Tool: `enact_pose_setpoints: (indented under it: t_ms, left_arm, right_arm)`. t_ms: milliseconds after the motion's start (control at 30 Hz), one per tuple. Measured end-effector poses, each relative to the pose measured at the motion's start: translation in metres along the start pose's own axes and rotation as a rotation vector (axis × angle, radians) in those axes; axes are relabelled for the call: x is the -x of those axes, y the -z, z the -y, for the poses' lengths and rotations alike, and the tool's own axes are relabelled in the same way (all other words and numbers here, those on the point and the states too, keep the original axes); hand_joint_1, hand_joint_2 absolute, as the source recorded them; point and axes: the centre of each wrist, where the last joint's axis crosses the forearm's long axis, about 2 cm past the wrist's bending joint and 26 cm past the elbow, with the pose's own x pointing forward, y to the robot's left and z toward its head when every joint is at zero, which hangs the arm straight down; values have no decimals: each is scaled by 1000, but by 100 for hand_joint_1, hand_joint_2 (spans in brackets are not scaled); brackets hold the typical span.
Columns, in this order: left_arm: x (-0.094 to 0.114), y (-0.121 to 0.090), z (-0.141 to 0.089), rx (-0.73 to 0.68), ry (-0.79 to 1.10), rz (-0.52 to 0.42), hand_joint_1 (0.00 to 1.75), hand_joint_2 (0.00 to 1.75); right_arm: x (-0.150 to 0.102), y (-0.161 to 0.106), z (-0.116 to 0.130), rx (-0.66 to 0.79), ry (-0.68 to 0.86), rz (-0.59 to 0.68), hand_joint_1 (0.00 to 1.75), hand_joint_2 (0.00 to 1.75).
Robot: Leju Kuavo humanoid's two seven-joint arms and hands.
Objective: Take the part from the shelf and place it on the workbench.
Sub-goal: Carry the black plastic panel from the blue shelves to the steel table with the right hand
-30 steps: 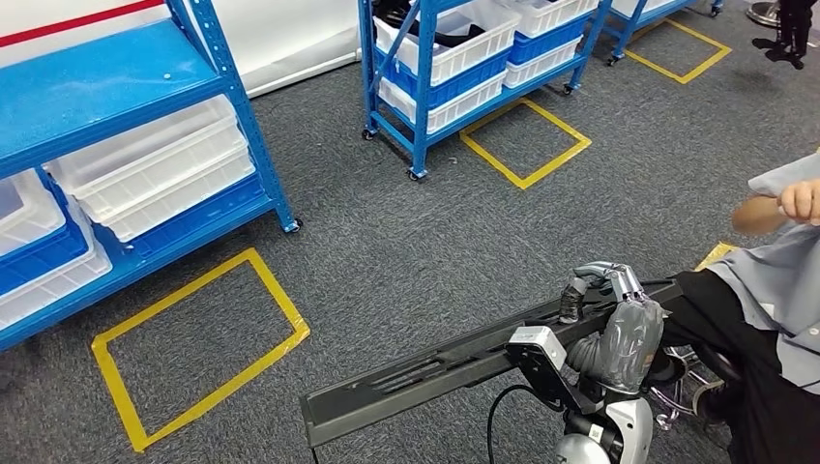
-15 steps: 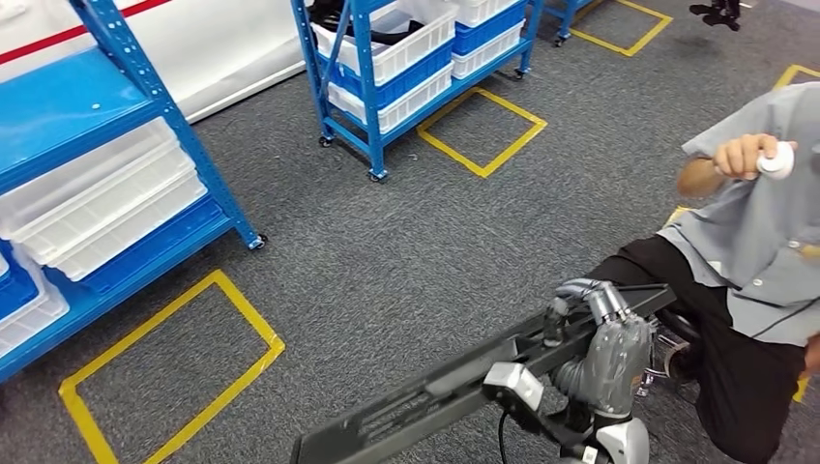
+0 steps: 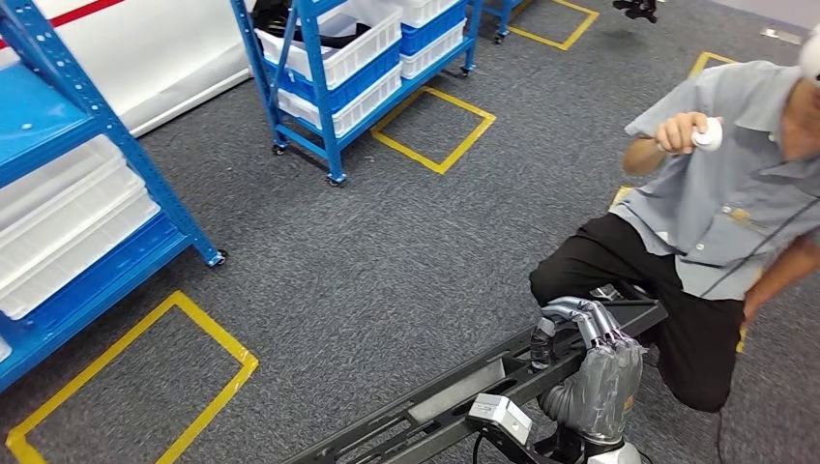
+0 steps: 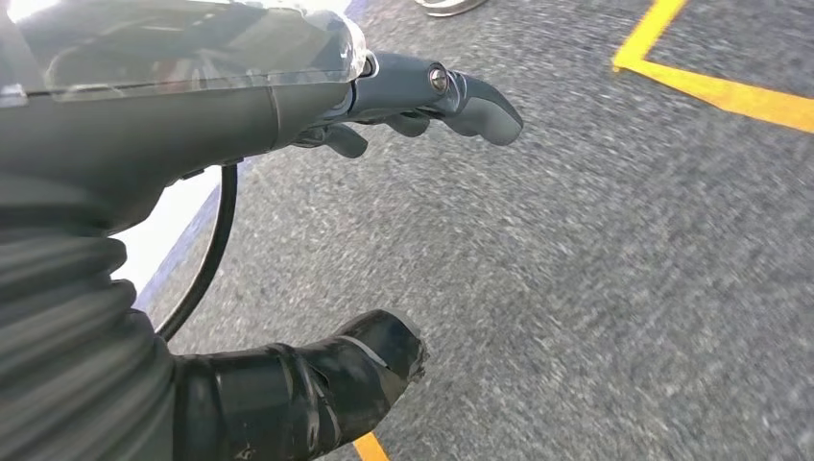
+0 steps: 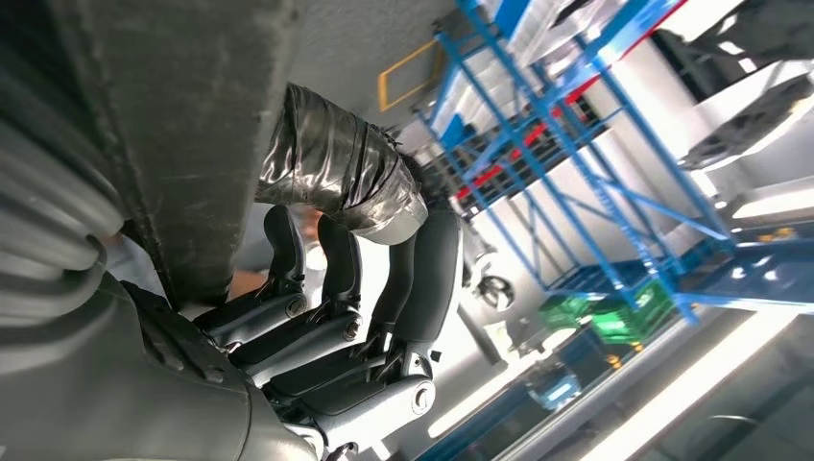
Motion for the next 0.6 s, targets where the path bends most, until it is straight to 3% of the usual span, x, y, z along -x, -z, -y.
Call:
enact_pose_setpoints:
  t_ms: [600]
  left_arm:
    - [0, -2, 3, -2, -11, 16, 0, 175]
  right_arm:
    - [-5, -1, 1, 6, -1, -2, 175, 175]
